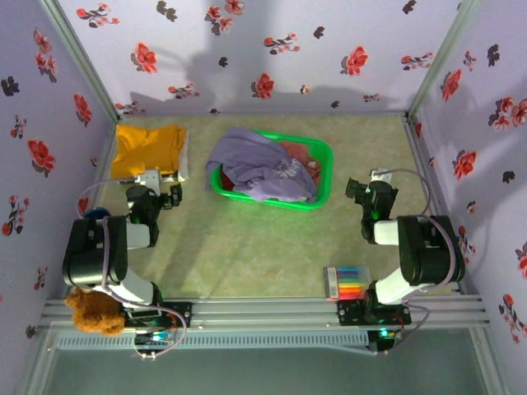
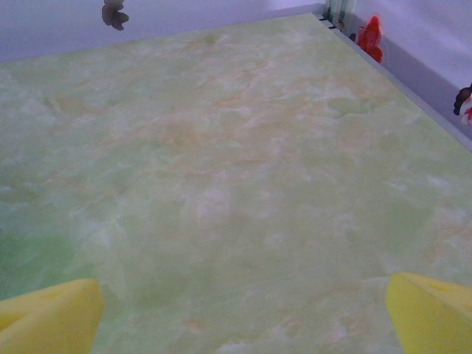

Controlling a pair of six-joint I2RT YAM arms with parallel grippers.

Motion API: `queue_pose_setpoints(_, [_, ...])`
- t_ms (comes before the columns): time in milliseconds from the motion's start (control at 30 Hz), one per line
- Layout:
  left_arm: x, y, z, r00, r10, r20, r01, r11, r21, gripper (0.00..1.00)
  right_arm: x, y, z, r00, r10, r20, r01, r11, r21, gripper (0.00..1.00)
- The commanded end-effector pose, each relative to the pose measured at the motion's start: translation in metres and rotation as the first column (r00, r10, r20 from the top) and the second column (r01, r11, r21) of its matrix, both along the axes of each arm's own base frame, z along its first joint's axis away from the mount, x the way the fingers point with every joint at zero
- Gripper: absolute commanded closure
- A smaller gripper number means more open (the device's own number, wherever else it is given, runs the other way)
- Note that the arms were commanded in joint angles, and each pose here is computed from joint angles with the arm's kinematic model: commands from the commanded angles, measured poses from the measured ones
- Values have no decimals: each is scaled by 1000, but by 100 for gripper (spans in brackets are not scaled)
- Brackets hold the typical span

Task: Fold and stack the t-shirts

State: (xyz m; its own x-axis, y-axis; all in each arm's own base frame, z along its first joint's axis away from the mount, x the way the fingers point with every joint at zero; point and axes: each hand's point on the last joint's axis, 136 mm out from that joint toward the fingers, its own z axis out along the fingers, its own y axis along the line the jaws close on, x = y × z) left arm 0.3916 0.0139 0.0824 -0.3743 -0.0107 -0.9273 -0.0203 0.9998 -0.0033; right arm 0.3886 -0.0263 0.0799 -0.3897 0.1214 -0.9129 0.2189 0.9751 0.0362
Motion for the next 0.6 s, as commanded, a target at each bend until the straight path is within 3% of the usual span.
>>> queue_pose_setpoints(0, [1, 5, 27, 997, 50, 57, -52, 998, 26, 1, 4, -5, 22, 1000, -22, -12, 22, 1000, -7, 1])
queue_pose_setpoints(167, [-21, 11, 85, 984, 138, 116, -148, 985, 90, 1, -12, -12, 66, 998, -51, -28, 50, 998, -45, 1])
queue_pose_setpoints(300, [-39, 16, 128, 973, 222, 55, -226, 971, 76, 0, -29, -9, 105, 995, -61, -80, 62, 998, 16, 1])
queue_pose_setpoints(400, [-68, 0, 153, 957, 279, -78, -288, 941, -179, 1, -45, 10, 126, 980, -1, -199, 24, 993, 114, 1])
queue_pose_setpoints(500, [-95, -39, 154, 946, 216, -241, -299, 869, -395, 1, -61, 39, 139, 937, 108, -332, -34, 974, 222, 1])
queue_pose_setpoints(567, [-102, -77, 144, 937, 96, -335, -269, 810, -521, 1, -67, 59, 145, 900, 179, -397, -67, 958, 279, 2])
